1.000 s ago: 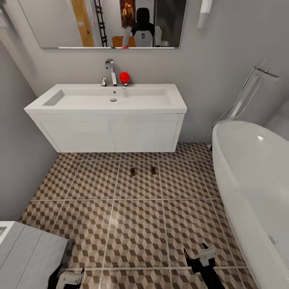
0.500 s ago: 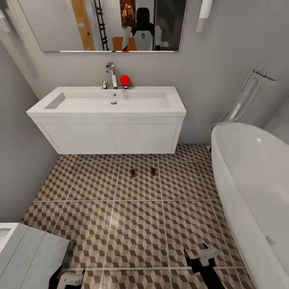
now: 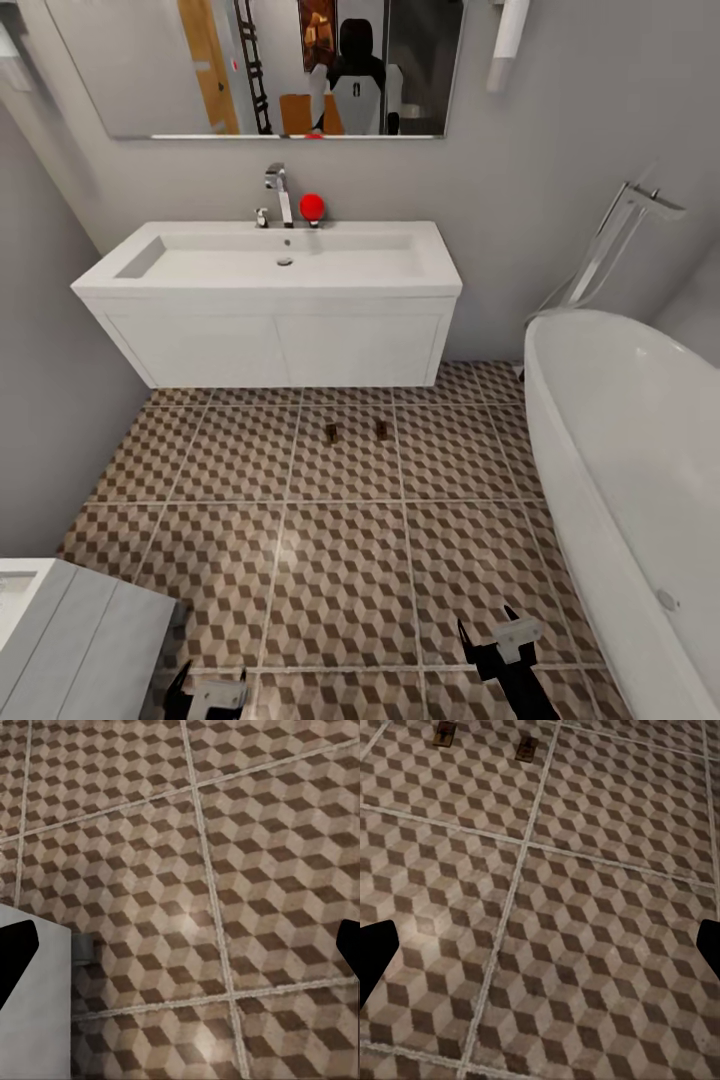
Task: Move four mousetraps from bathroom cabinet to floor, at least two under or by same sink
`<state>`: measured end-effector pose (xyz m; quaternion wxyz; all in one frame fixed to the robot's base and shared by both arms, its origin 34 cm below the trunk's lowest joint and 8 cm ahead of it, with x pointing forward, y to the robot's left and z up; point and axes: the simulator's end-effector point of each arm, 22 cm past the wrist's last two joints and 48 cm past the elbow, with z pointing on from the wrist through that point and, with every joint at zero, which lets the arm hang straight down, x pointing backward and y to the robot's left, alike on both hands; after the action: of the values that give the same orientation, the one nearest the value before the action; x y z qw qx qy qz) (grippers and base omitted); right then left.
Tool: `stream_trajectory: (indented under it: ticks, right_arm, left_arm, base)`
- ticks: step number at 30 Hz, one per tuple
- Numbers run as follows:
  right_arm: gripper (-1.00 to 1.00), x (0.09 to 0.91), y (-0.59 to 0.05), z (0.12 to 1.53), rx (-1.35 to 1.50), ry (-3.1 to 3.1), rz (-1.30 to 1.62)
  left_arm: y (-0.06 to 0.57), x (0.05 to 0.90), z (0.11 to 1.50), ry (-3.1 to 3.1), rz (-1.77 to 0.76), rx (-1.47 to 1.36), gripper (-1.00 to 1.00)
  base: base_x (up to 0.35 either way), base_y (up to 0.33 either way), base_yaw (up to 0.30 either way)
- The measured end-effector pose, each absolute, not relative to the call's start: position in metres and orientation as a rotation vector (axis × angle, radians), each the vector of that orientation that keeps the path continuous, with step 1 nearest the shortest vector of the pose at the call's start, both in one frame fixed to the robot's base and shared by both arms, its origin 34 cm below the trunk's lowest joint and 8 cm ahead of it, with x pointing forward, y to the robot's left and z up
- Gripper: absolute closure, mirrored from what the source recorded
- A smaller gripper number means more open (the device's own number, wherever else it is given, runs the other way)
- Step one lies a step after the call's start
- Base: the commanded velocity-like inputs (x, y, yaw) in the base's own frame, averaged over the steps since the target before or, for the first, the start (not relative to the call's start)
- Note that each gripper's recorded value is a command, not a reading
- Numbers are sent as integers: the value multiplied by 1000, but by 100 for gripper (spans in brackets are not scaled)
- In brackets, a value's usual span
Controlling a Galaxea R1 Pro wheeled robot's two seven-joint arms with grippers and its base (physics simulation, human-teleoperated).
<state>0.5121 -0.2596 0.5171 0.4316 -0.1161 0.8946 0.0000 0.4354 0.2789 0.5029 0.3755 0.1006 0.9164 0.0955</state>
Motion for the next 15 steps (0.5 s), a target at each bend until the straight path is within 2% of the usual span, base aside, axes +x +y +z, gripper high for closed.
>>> stream_trajectory:
  ticks: [9,15]
  right_arm:
    - [-100,512,-260,531,-290,2231,-1]
    - [-100,511,-260,540,-290,2231,0]
  left_arm:
    - [268,431,514,2376,303,71,-100]
    - [273,430,523,2378,324,48,-100]
  base:
    - [0,0,0]
    - [0,0,0]
